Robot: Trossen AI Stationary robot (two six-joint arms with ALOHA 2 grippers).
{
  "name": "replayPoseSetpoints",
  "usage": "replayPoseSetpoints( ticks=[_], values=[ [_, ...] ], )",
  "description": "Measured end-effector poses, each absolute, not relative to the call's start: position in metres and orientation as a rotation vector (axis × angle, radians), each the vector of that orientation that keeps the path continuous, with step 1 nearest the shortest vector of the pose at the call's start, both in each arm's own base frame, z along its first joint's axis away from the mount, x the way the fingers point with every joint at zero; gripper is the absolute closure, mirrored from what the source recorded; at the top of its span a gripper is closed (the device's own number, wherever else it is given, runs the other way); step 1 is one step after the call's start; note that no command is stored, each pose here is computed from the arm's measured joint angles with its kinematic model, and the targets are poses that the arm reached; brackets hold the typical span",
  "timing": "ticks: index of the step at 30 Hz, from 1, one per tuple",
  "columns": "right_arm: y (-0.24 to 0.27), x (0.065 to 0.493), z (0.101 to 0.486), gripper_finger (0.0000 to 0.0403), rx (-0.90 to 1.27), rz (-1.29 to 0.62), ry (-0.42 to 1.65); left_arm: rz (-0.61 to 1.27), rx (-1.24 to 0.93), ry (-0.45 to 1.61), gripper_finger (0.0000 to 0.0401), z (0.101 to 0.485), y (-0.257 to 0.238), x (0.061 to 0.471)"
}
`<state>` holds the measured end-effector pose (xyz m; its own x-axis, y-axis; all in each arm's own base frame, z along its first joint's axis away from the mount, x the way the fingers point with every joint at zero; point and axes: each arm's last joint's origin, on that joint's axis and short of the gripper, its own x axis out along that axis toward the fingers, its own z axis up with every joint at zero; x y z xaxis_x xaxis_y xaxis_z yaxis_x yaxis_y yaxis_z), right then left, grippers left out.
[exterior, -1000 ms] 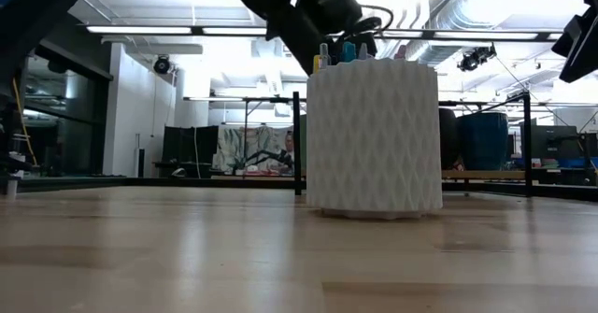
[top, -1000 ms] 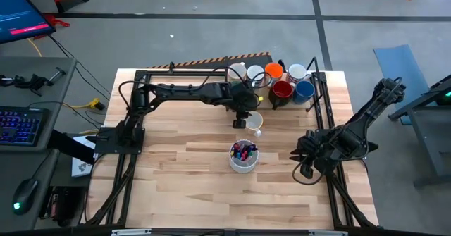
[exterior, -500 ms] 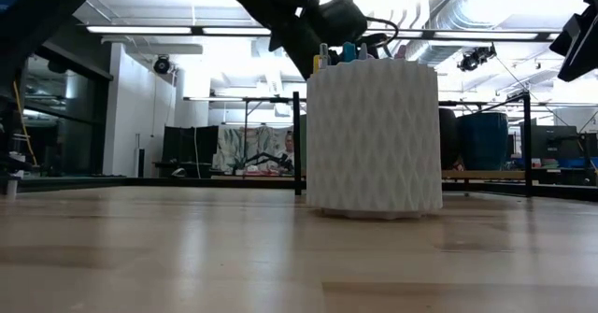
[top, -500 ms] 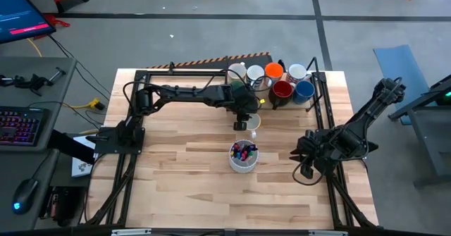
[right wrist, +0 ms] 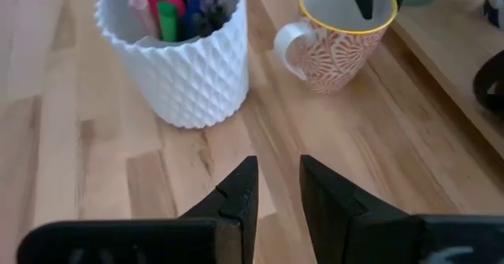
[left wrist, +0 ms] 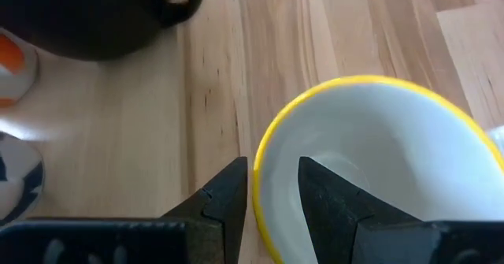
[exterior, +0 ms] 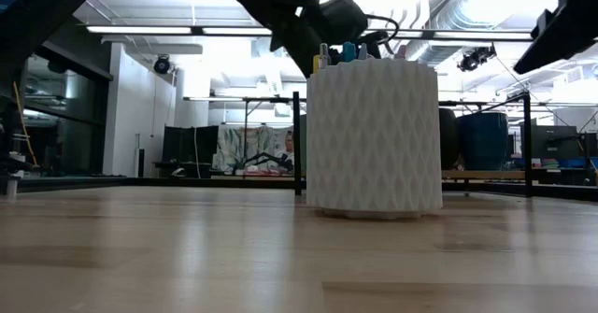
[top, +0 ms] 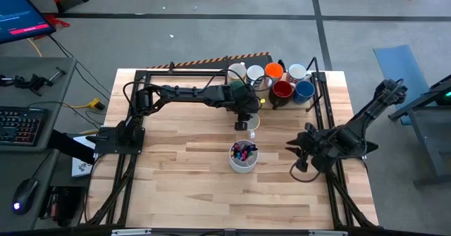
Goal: Place coffee mugs
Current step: Put the orange patterned mug on the shelf
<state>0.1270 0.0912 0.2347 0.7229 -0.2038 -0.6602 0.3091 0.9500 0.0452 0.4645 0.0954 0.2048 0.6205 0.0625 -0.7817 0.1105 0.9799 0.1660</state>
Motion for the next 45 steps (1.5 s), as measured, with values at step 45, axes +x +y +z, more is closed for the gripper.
replayPoseSetpoints(
  ticks=[45],
  values=[
    [-0.053, 0.257, 0.246, 0.0327, 0.096, -0.312, 0.897, 0.171, -0.005, 1.347, 0.0298, 0.280, 0.051, 0.237]
  ],
)
